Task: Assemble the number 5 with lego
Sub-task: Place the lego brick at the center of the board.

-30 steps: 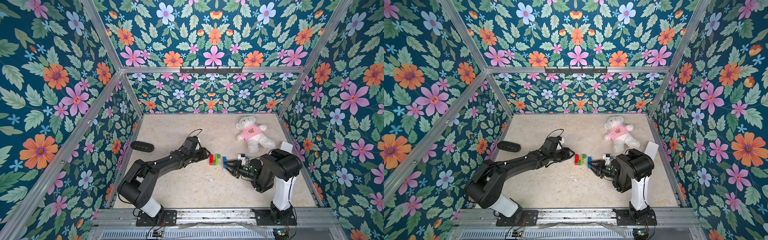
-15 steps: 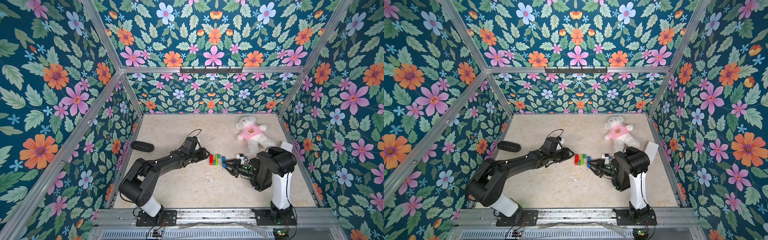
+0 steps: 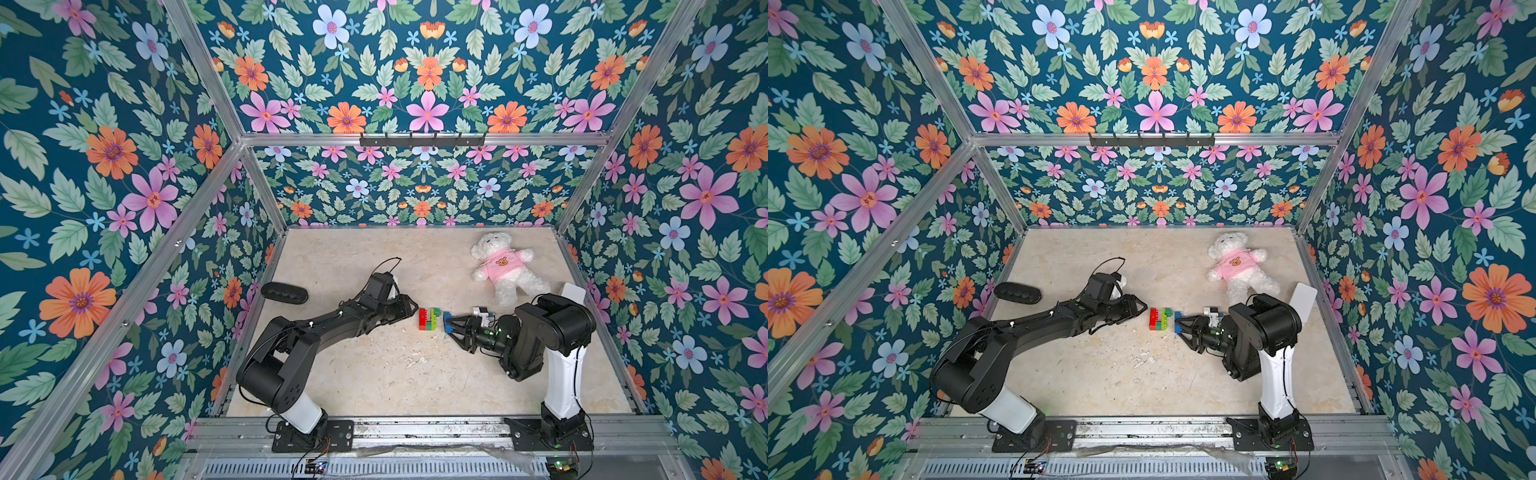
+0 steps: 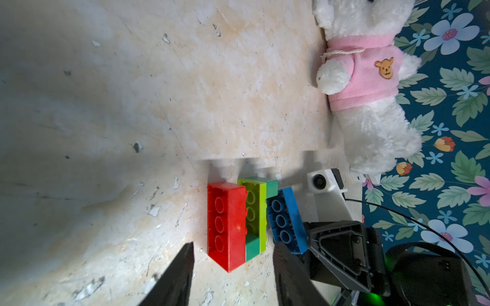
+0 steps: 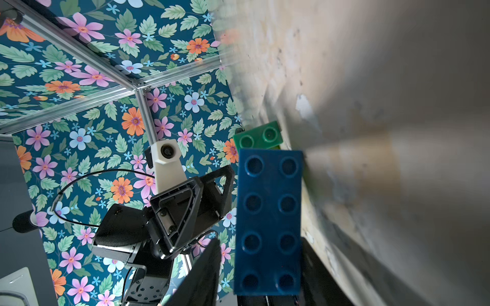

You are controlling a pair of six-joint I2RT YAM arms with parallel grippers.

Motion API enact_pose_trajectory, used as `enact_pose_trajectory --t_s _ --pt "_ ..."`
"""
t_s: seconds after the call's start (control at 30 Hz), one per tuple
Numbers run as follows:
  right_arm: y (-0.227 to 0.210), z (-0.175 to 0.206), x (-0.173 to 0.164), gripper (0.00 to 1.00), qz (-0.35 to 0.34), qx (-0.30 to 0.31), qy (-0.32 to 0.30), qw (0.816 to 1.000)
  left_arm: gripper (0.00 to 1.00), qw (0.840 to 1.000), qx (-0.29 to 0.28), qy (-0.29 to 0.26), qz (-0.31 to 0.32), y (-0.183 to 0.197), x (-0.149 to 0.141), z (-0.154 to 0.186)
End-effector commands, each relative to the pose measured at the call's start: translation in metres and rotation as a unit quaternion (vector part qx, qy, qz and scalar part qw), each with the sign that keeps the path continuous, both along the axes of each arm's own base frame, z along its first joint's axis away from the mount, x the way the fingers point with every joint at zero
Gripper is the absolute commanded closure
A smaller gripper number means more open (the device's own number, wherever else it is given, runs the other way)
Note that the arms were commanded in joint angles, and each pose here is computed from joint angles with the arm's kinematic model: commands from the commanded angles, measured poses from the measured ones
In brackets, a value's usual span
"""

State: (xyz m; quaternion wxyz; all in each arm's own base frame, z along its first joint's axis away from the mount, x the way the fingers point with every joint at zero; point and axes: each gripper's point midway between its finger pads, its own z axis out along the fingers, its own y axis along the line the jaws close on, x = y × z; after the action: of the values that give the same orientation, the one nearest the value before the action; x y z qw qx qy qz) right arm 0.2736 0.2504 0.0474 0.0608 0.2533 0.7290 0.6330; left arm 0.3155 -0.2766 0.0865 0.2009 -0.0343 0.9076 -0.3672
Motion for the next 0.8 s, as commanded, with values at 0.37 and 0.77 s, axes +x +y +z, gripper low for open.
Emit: enact_pose_trajectory --t_s 0.37,0.77 --pt "-0.003 -0.024 -0.031 0.46 0.037 -0.057 0.047 0.997 0.49 1.0 -0.009 -0.011 -0.013 -0.004 0.001 0.008" --pt "-0.004 -0.032 -0.05 0.37 0.077 -0.112 0.073 0.988 0.5 1.0 -0.012 -0.012 -0.014 -0.005 0.002 0.009"
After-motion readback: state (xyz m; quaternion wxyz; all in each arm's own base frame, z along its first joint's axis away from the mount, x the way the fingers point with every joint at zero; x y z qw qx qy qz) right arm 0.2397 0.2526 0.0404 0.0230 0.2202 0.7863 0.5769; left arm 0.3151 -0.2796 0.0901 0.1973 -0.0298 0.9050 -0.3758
